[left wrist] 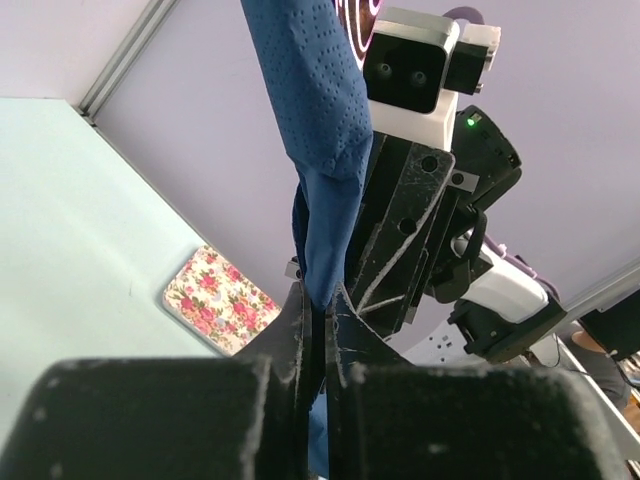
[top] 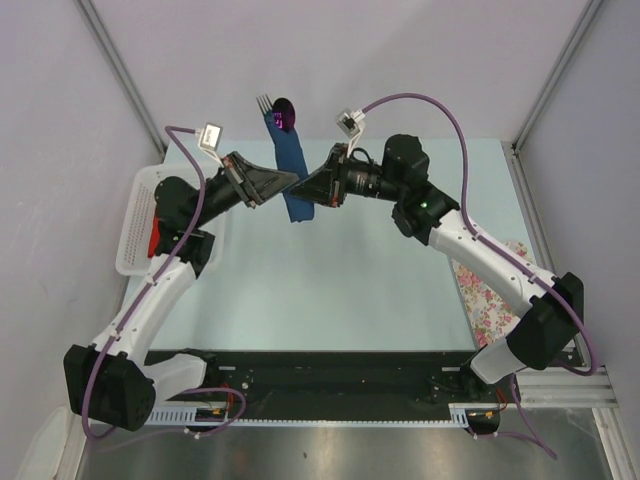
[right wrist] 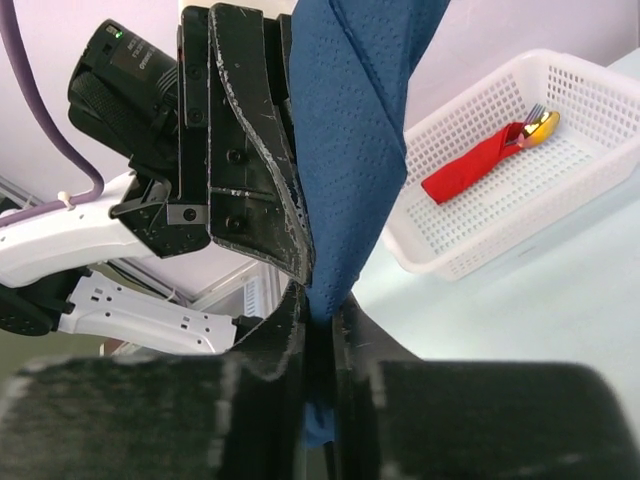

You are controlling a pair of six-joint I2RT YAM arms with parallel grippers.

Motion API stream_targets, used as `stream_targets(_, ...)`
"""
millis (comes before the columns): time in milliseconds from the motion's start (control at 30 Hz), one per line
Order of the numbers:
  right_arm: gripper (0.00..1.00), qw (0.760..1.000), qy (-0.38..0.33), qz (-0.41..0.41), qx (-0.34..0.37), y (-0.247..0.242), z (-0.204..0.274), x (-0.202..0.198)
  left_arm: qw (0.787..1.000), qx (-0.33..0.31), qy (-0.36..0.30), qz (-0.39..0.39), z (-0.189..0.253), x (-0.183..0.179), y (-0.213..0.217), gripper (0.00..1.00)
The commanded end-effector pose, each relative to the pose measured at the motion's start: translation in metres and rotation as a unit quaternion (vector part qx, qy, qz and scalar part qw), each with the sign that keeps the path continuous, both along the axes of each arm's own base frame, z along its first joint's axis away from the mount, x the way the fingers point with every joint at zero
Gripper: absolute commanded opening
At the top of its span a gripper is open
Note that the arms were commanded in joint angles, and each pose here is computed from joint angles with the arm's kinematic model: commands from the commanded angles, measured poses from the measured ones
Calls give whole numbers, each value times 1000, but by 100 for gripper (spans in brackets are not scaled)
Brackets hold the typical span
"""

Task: Place the utensils on the paper napkin and roll it up

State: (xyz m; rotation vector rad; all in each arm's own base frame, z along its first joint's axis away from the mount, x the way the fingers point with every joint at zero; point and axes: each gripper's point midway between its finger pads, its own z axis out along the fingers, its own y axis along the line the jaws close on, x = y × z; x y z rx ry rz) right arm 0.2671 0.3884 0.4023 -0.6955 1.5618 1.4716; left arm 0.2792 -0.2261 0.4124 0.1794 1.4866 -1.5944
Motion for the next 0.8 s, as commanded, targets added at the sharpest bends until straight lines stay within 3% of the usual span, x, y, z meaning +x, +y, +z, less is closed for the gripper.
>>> stream_targets(0, 17, 998, -65, 16, 14, 1, 26, -10, 999, 33, -13, 17, -9, 8, 6, 0)
stream_targets(67, 38, 998, -65, 20, 7, 2, 21, -10, 999, 42, -23, 23, -11, 9, 13, 0)
stream_targets(267, 75, 998, -62, 16, -14, -2, 10, -4, 994, 91, -48, 44, -27, 12, 30, 0)
stream_targets(300, 89, 998, -61, 14, -17, -3, 8, -2, 992, 104, -62, 45, -29, 11, 32, 0)
stream_targets(367, 98, 998, -55, 1, -26, -8, 4, 7, 989, 130, -53, 48, -42, 13, 42, 0)
stream_targets(433, 100, 998, -51, -9, -32, -15, 1, 18, 980, 175, -76, 58, -49, 19, 56, 0)
stream_targets(467, 100, 998, -50, -14, -40, -17, -2, 22, 978, 195, -41, 58, -65, 20, 64, 0)
stream_targets(500, 100, 997, -53, -19, -43, -21, -3, 26, 971, 226, -58, 56, -75, 22, 70, 0)
stream_targets(567, 100, 997, -48, -30, -57, -28, -11, 36, 964, 255, -10, 77, -93, 35, 98, 0)
stream_targets(600, 100, 997, -44, -33, -62, -30, -15, 39, 957, 277, -18, 84, -101, 40, 108, 0)
stream_targets(767, 100, 996, -20, -38, -79, -38, -31, 53, 944, 298, 71, 120, -134, 69, 174, 0)
